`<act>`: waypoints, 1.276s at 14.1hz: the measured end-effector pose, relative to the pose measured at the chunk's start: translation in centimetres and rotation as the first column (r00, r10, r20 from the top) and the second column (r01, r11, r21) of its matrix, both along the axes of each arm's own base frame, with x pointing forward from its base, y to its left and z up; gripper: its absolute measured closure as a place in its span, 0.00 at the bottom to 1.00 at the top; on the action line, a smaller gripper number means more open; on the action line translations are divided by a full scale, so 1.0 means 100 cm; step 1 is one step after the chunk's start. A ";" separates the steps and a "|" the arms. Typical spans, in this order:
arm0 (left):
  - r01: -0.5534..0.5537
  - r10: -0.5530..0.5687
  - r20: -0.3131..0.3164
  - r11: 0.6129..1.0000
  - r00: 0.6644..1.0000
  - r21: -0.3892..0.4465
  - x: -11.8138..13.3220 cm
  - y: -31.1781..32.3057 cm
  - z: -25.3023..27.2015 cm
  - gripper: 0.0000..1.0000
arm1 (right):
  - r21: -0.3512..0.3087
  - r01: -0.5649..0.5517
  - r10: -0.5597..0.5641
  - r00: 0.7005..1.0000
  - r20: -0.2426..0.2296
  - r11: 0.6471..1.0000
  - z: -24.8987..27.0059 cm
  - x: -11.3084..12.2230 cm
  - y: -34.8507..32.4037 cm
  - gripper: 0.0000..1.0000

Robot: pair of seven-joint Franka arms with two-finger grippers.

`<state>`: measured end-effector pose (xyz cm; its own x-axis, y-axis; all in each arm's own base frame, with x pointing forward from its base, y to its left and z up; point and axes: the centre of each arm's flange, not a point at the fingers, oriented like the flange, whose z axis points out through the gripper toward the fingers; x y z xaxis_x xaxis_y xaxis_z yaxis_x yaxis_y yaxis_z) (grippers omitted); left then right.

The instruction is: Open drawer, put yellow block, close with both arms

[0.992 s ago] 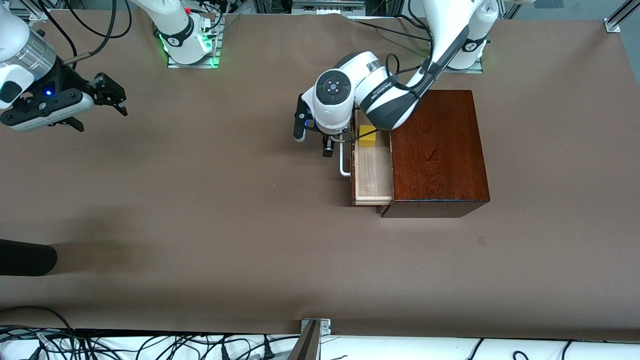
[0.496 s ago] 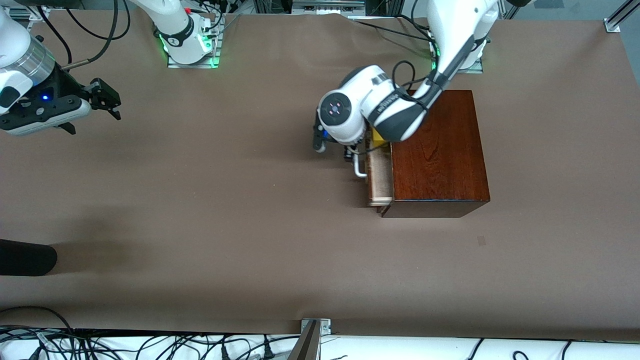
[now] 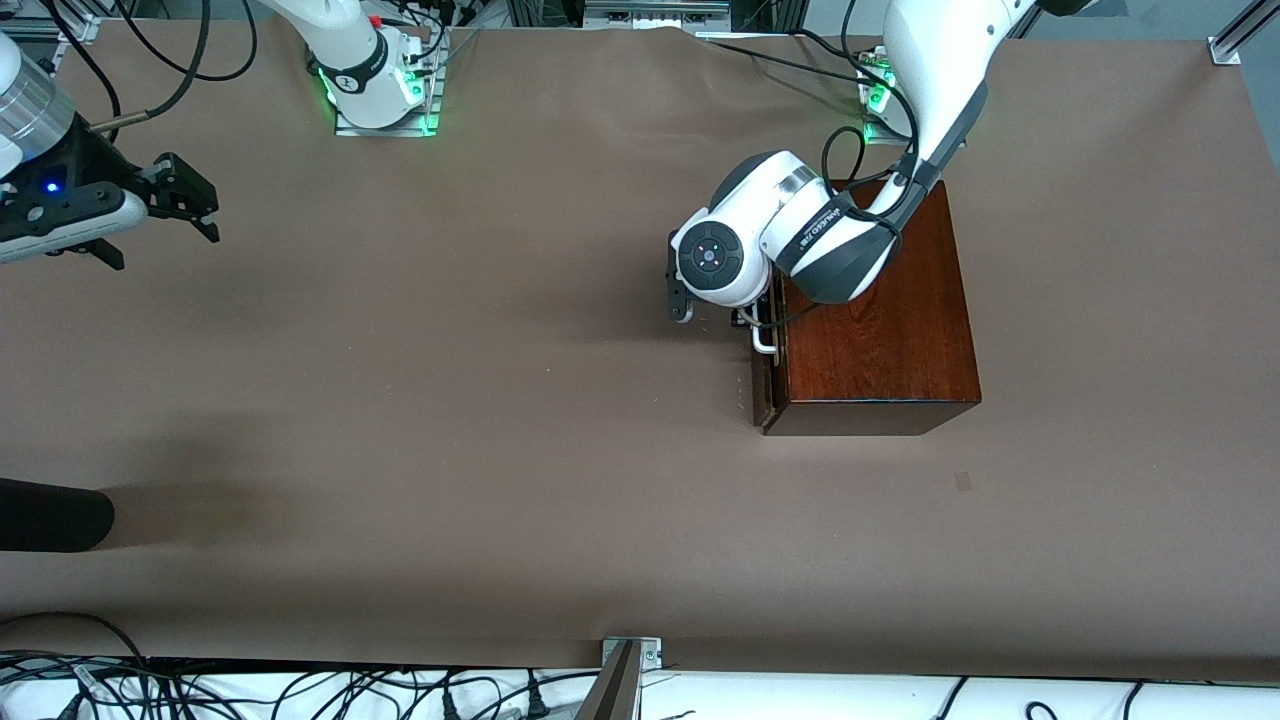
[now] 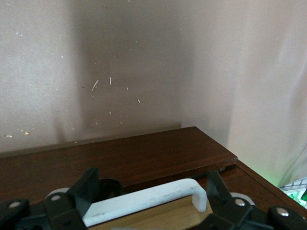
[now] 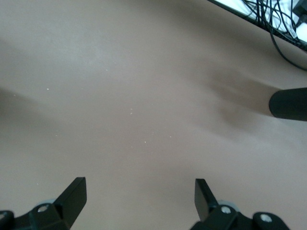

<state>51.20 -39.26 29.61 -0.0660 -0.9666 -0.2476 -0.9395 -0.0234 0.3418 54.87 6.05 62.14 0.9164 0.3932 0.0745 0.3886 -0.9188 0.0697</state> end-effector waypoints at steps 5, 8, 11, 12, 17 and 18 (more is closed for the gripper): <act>-0.192 0.203 0.163 0.978 0.965 -0.082 0.037 0.046 0.116 0.00 | 0.020 -0.007 0.007 1.000 -0.025 1.000 -0.009 0.003 0.008 0.00; -0.318 0.332 0.203 0.943 0.921 -0.096 0.062 0.120 0.200 0.00 | 0.027 -0.006 0.007 0.999 -0.035 1.000 -0.011 0.002 0.009 0.00; -0.435 0.450 0.275 0.893 0.849 -0.117 0.089 0.184 0.255 0.00 | 0.069 -0.001 0.004 0.999 -0.044 0.998 -0.011 0.002 0.012 0.00; -0.487 0.505 0.319 0.862 0.802 -0.140 0.099 0.209 0.267 0.00 | 0.074 -0.001 0.005 0.999 -0.045 0.997 -0.011 0.002 0.013 0.00; -0.798 0.793 0.413 0.562 0.447 -0.216 0.107 0.264 0.290 0.00 | 0.074 -0.001 0.005 0.998 -0.057 0.997 -0.012 0.000 0.013 0.00; -0.852 0.836 0.420 0.473 0.353 -0.225 0.102 0.266 0.290 0.00 | 0.074 -0.001 0.005 0.998 -0.058 0.997 -0.012 0.000 0.013 0.00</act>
